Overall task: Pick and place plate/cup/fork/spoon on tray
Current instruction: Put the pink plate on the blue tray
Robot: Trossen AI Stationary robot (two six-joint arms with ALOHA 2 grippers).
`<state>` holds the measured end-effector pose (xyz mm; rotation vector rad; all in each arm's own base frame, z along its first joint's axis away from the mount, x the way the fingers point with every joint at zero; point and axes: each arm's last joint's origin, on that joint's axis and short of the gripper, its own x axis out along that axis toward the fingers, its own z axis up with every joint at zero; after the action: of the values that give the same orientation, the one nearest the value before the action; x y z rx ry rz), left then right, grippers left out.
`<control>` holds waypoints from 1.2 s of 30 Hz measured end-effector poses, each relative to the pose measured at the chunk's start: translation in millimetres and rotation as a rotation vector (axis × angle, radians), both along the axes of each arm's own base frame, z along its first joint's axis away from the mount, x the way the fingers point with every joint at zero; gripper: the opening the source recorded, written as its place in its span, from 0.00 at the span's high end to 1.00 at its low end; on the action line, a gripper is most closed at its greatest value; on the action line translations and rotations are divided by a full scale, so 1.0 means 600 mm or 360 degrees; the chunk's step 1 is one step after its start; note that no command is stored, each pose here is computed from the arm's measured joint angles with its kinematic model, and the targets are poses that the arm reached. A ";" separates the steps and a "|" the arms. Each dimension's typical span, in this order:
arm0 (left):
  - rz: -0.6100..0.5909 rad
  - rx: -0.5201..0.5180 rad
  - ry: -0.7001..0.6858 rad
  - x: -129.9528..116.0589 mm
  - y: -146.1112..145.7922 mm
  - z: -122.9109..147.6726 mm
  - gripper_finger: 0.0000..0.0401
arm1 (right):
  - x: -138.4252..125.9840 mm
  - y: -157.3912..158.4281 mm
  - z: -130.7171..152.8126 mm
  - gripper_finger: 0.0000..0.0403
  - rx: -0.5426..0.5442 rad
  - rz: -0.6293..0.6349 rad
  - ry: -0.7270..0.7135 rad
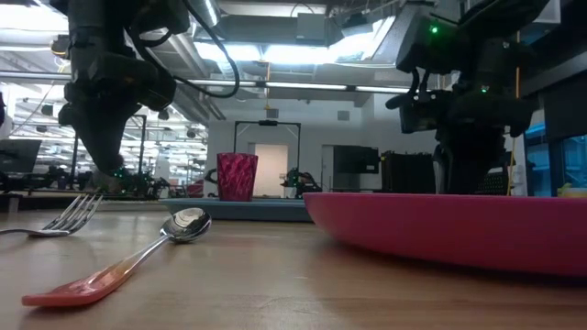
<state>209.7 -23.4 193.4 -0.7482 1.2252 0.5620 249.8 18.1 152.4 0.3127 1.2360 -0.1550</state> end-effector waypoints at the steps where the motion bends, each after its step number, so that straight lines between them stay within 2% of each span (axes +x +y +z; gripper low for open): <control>1: 0.0002 0.0008 -0.0001 0.000 0.000 0.000 0.90 | 0.000 0.001 0.000 0.74 0.0000 0.0001 -0.0001; 10: 0.0010 0.0037 -0.0004 0.000 0.001 0.000 0.90 | 0.002 0.009 0.001 0.79 0.0010 0.0005 -0.0028; 18: 0.0019 0.0071 -0.0008 0.000 0.002 0.000 0.90 | 0.018 0.009 0.007 0.80 -0.0054 0.0058 -0.0199; 21: 0.0019 0.0073 -0.0008 0.000 0.002 0.000 0.90 | 0.016 0.009 0.007 0.84 -0.0049 0.0057 -0.0186; 26: -0.0009 0.0117 -0.0011 0.000 0.003 0.000 0.90 | 0.014 0.009 0.005 0.97 -0.0044 0.0058 -0.0155; 36: -0.0008 0.0126 -0.0012 0.000 0.004 0.000 0.90 | 0.017 0.009 0.009 0.99 -0.0048 0.0068 -0.0173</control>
<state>210.0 -21.3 193.5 -0.6796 1.1908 0.5994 260.0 23.7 157.9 0.2654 1.1312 -0.1184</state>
